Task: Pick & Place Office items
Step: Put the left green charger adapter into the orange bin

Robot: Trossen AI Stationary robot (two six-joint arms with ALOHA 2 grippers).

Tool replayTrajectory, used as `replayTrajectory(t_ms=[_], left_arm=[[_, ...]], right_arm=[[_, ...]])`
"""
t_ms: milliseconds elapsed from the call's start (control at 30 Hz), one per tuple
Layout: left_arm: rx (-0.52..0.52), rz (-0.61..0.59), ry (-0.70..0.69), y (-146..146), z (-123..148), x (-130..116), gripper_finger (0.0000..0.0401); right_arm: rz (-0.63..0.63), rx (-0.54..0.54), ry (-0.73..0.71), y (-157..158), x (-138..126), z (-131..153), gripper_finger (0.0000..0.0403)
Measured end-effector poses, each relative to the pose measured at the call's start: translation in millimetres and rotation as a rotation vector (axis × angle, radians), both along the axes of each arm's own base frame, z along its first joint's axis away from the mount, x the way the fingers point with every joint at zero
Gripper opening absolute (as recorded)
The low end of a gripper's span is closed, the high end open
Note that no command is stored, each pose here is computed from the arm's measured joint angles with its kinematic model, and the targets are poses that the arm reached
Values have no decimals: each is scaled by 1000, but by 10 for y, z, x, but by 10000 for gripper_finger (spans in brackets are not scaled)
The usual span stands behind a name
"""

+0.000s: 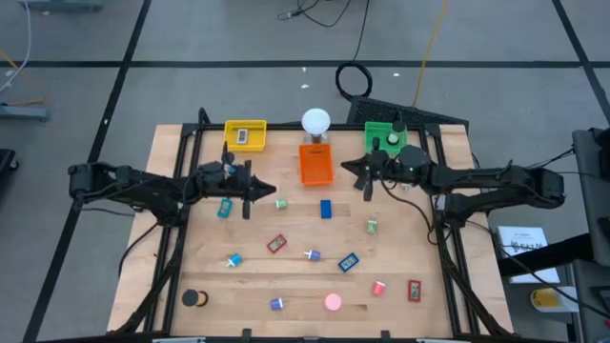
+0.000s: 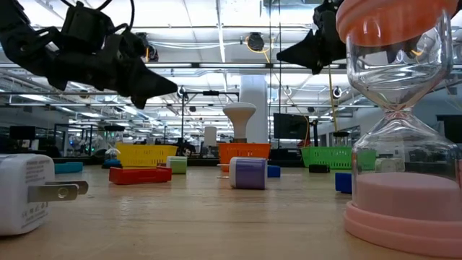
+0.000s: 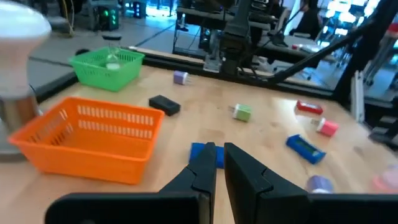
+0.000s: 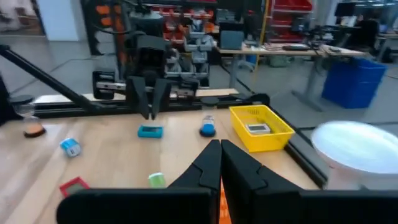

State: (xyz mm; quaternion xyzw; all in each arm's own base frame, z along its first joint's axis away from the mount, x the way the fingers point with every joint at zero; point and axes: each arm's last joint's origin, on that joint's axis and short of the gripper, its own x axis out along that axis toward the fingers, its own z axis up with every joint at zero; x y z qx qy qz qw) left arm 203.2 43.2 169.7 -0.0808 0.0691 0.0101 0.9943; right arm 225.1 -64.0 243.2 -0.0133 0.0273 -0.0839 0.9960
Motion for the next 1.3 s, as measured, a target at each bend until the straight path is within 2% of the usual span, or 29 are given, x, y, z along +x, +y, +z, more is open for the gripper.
replayTrajectory(t_ms=[100,267,433,633,767,933,1133,1300], left_arm=[[-9,3,45,-71,-41,10,31],[22,81,270,-174,-107,80,34],[41,83,456,-332,-23,167,82],[104,93,463,-514,-3,181,174],[138,141,485,-533,-75,214,233],[196,150,522,-497,-253,320,287],[274,154,532,-414,-443,445,303],[292,164,546,-343,-555,491,278]], right_arm=[[16,2,4,-12,54,-52,1],[11,-3,-7,-26,82,-66,1],[11,-7,-23,-26,83,-51,1],[11,-6,-21,-26,83,-53,1],[11,-6,-21,-26,83,-53,1],[11,-7,-21,-25,83,-52,0],[11,-7,-21,-25,83,-52,0],[12,-8,-21,-24,84,-50,0]])
